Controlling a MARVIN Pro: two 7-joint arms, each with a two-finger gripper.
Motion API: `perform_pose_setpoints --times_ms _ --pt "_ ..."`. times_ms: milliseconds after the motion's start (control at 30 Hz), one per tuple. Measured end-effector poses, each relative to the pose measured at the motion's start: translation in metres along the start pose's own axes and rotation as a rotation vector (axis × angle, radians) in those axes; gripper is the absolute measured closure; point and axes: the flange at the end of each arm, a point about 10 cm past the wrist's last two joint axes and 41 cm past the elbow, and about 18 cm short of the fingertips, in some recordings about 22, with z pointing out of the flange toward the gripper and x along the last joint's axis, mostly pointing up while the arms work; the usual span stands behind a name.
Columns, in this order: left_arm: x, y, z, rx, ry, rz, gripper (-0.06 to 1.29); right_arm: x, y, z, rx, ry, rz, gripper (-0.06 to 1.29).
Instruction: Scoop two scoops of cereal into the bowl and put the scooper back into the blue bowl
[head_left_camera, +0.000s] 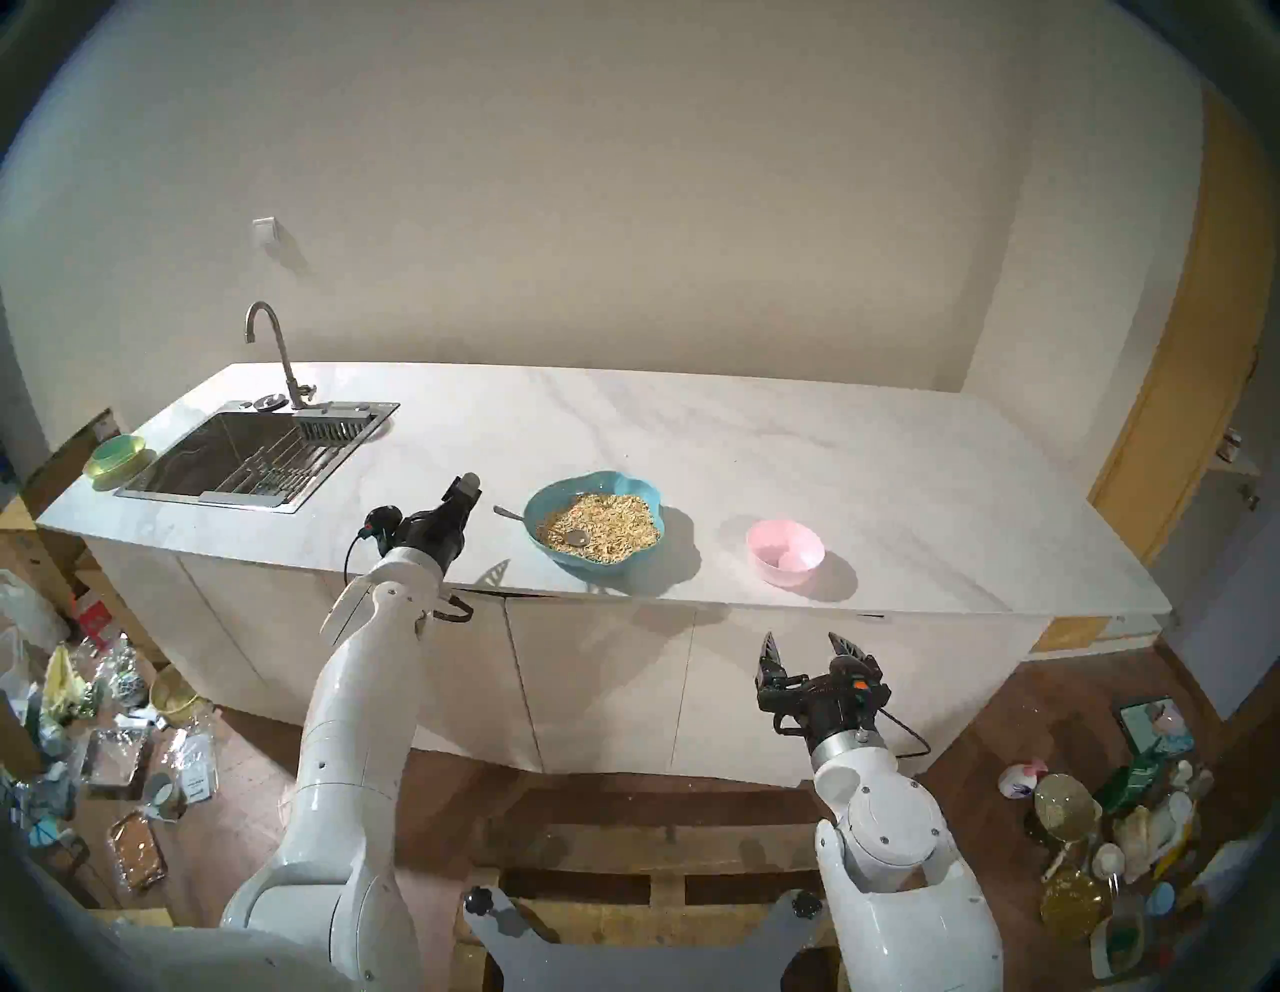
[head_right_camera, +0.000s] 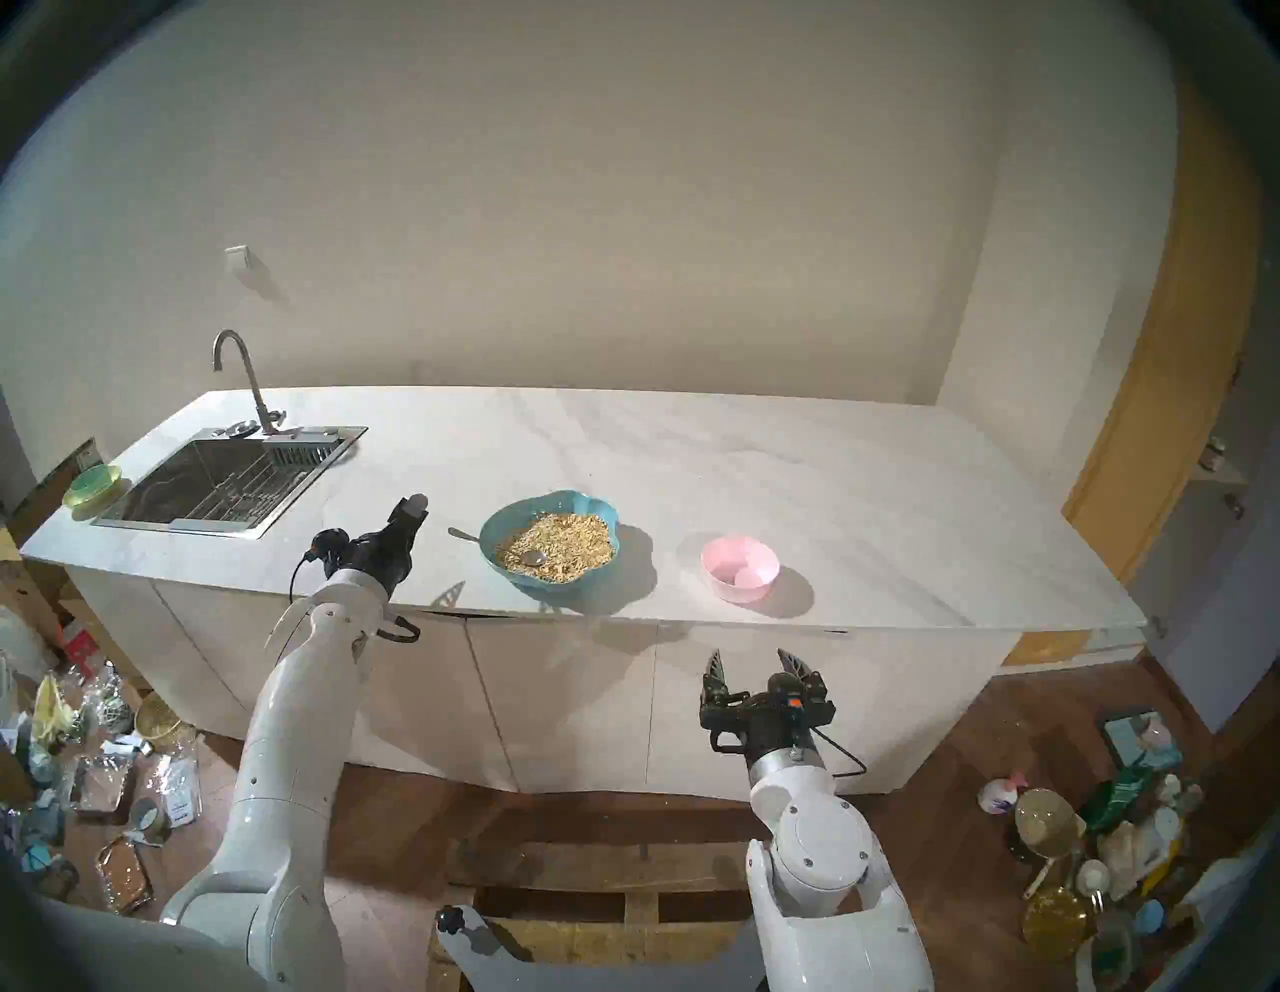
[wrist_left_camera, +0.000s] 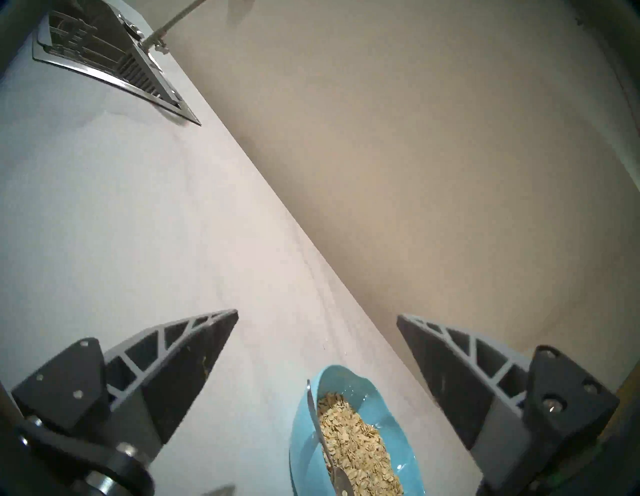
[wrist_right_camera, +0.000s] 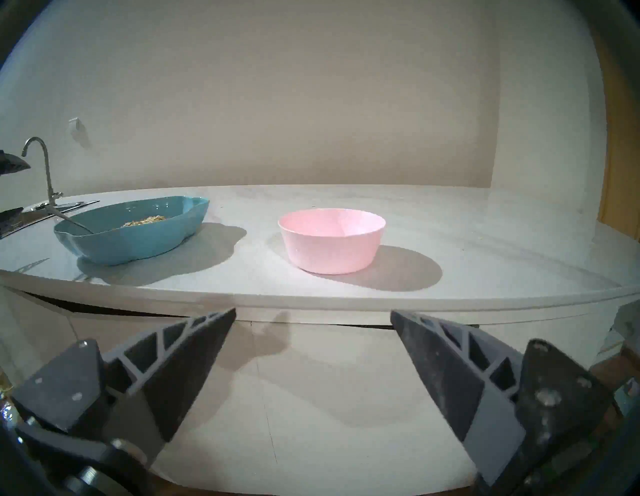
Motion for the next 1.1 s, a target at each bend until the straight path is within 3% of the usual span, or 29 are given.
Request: perform_pose_setpoints --times_ms 100,167,767,1100 --pt "-0.016 -0.015 0.003 0.016 -0.035 -0.033 -0.01 0.000 0.000 0.000 0.000 0.000 0.000 0.02" --pt "-0.020 -0.018 0.006 0.010 -0.039 -0.049 0.06 0.000 0.000 0.000 0.000 0.000 0.000 0.02" --pt "-0.018 0.003 0.025 -0.082 -0.027 -0.063 0.02 0.000 0.000 0.000 0.000 0.000 -0.001 0.02" --pt "-0.035 0.006 0.035 -0.087 -0.056 -0.083 0.02 0.000 0.000 0.000 0.000 0.000 -0.001 0.02"
